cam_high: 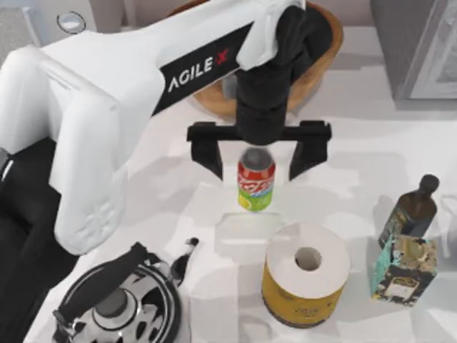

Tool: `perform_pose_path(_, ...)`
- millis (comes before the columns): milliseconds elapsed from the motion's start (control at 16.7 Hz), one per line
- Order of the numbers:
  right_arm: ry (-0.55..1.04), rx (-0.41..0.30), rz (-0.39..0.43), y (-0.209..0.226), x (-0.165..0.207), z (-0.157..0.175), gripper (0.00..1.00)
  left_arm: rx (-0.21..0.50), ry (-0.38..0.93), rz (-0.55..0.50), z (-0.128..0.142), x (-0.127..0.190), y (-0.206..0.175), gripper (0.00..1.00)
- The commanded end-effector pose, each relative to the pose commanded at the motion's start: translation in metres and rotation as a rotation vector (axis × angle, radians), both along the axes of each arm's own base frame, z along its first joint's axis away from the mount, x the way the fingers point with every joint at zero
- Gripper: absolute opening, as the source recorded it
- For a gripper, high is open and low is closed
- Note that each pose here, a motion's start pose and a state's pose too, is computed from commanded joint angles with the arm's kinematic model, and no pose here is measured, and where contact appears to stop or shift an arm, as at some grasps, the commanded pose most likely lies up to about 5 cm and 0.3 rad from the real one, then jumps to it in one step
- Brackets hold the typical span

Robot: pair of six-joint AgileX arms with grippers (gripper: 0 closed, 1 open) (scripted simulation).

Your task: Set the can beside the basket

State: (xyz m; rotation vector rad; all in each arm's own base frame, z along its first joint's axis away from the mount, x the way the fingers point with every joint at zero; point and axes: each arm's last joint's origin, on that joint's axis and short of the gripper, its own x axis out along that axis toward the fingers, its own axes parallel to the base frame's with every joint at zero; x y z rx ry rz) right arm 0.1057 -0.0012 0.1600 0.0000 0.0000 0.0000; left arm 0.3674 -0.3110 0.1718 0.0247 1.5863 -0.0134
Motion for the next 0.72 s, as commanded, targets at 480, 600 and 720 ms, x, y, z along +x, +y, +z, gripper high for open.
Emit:
perform_pose_path(480,0.0,0.0,0.0,0.0,0.0,0.0,1.0,0.033,0.065,-0.005,0.015,-0.003,-0.002,1.0)
perform_pose_path(600,0.0,0.0,0.0,0.0,0.0,0.0,1.0,0.004,0.007,-0.001,0.033,0.0,0.0,1.0)
perform_pose_path(720,0.0,0.0,0.0,0.0,0.0,0.0,1.0,-0.008,-0.017,0.002,0.04,0.001,0.001,1.0)
